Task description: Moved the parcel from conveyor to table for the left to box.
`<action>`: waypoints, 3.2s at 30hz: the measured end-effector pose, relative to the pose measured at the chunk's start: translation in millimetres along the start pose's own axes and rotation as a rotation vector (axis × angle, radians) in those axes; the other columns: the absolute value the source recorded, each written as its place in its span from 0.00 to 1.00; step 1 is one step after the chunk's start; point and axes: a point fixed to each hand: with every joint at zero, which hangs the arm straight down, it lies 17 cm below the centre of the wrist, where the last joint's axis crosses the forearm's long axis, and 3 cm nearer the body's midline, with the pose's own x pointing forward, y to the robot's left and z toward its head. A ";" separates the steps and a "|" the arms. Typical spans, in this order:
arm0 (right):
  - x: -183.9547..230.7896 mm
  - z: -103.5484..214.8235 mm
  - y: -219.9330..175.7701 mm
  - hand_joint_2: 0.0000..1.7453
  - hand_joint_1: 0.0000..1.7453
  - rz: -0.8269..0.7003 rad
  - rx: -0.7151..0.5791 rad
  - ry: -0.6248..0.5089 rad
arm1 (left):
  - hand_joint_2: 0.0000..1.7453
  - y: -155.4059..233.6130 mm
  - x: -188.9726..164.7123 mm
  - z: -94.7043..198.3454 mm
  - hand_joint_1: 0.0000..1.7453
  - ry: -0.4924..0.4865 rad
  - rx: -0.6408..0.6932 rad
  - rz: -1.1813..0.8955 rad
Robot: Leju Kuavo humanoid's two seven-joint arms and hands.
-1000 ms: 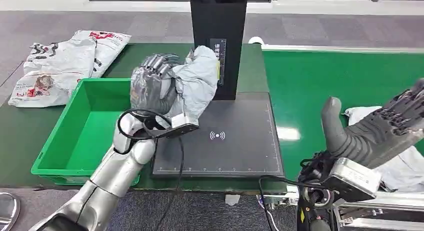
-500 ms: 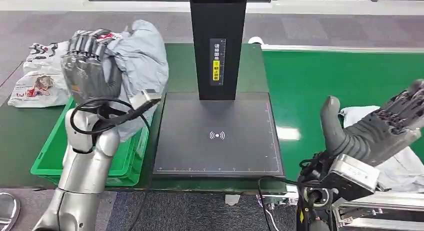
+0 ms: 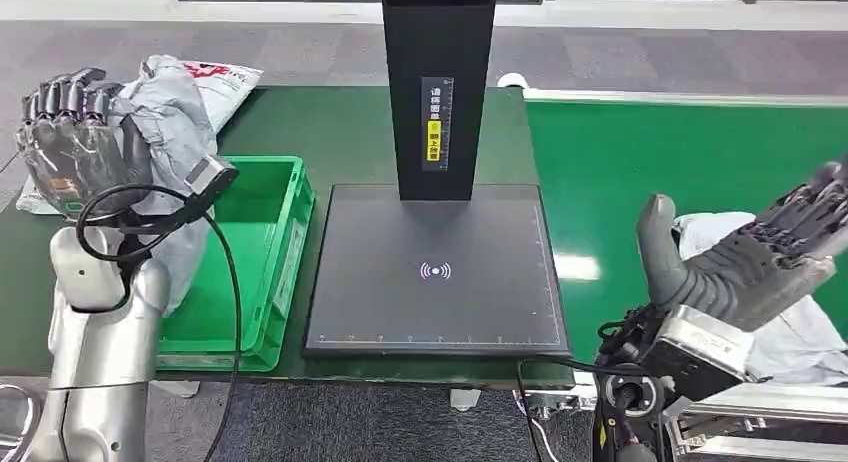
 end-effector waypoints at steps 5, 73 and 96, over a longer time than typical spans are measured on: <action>0.4 -0.5 0.5 1.00 0.00 0.010 0.004 -0.001 | 1.00 -37.7 -15.0 23.4 0.00 0.025 -0.141 -0.056; -218.0 133.0 -67.4 1.00 0.00 0.914 0.376 0.545 | 1.00 -7.9 285.7 113.4 0.00 0.116 -0.734 1.835; -297.5 252.1 -166.1 1.00 0.00 1.158 0.537 0.901 | 1.00 -10.0 287.4 130.4 0.00 0.157 -0.750 1.858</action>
